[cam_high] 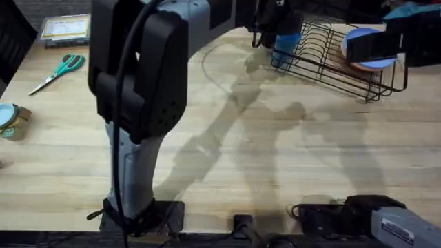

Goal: Pick up the cup on the table and put them onto the rack.

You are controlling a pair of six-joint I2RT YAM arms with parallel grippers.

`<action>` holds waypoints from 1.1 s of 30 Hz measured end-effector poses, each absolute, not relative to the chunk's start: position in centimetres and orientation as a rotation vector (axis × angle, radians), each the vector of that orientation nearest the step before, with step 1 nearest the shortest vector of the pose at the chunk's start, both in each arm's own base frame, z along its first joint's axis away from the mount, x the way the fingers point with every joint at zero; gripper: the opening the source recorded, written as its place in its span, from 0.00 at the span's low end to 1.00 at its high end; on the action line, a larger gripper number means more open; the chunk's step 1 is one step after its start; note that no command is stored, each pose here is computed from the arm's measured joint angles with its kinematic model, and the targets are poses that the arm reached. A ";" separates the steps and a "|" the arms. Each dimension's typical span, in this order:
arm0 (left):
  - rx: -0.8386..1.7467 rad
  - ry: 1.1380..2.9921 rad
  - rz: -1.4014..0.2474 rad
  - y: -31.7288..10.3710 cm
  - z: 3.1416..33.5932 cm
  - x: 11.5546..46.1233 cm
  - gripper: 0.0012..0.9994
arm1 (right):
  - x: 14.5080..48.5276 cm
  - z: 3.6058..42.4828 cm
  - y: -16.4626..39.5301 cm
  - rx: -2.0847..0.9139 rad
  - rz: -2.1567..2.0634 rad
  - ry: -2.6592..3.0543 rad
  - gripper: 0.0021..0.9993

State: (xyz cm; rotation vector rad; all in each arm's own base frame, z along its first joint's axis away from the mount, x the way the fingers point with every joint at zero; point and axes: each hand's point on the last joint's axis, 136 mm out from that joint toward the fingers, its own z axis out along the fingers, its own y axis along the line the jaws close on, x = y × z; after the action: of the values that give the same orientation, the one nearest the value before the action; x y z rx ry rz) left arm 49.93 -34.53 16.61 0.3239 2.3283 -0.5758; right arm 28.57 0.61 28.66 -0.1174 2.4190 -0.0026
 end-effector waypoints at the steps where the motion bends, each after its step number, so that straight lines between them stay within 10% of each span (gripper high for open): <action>1: 0.323 2.322 -0.578 -34.5 17.0 49.9 0.62 | 28.6 28.7 0.6 -0.117 -0.003 2.419 1.00; 7: 0.297 2.163 -0.629 -33.0 26.1 49.0 0.65 | 28.6 28.7 0.6 -0.117 -0.003 2.419 1.00; 11: 0.291 2.169 -0.623 -32.4 26.5 48.9 0.71 | 28.6 28.7 0.6 -0.117 -0.003 2.419 1.00; 15: 0.291 2.215 -0.603 -31.9 25.5 48.5 0.99 | 28.6 28.7 0.6 -0.117 -0.003 2.419 1.00; 25: 0.400 2.308 -0.501 -30.6 23.4 46.9 1.00 | 28.6 28.7 0.6 -0.117 -0.003 2.418 1.00; 33: 0.429 2.256 -0.415 -28.0 28.3 44.6 1.00 | 28.6 28.7 0.6 -0.117 -0.003 2.419 1.00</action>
State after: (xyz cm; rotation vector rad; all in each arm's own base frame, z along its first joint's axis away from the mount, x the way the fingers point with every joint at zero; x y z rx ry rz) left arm 44.55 -27.99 28.30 0.4294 2.2556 -0.4151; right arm 28.57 0.61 28.66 -0.1174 2.4189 -0.0026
